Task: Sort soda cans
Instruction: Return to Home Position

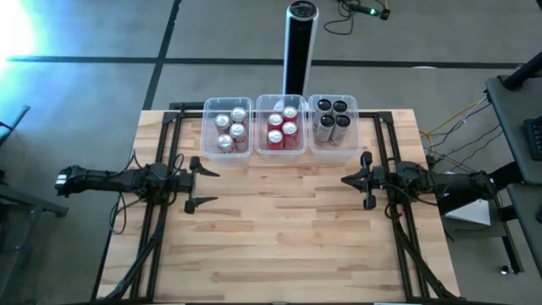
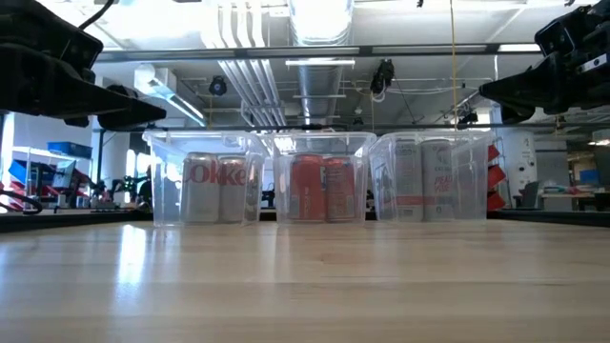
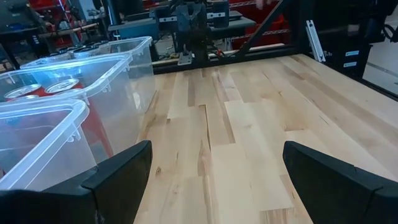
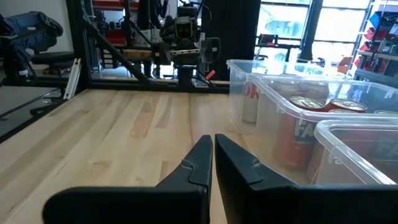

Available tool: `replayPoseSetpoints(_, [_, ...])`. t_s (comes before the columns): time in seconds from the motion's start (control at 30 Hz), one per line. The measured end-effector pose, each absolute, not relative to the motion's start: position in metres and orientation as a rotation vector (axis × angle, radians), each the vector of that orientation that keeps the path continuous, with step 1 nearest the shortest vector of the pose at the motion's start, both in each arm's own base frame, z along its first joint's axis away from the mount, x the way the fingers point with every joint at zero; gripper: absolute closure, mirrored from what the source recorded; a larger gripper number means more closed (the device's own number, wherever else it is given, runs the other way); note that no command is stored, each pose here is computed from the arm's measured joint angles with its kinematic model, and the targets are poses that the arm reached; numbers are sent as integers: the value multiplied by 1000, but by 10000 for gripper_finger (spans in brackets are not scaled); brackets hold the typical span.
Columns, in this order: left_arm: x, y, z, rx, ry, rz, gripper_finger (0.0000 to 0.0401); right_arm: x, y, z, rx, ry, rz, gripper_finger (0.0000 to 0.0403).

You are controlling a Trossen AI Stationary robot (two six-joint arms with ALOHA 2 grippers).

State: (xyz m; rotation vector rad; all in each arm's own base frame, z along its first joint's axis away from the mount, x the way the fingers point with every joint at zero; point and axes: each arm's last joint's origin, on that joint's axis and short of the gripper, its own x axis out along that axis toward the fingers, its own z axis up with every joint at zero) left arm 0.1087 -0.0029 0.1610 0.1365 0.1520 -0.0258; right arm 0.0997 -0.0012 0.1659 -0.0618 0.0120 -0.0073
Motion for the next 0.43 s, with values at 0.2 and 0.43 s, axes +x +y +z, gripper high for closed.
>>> replayPoseSetpoints(0.2, [109, -3, 161, 136, 155, -30, 55, 100, -1, 166, -62, 12, -7, 390])
replayPoseSetpoints(0.43, [109, -3, 160, 136, 158, -30, 55, 100, -1, 166, -61, 12, -7, 390])
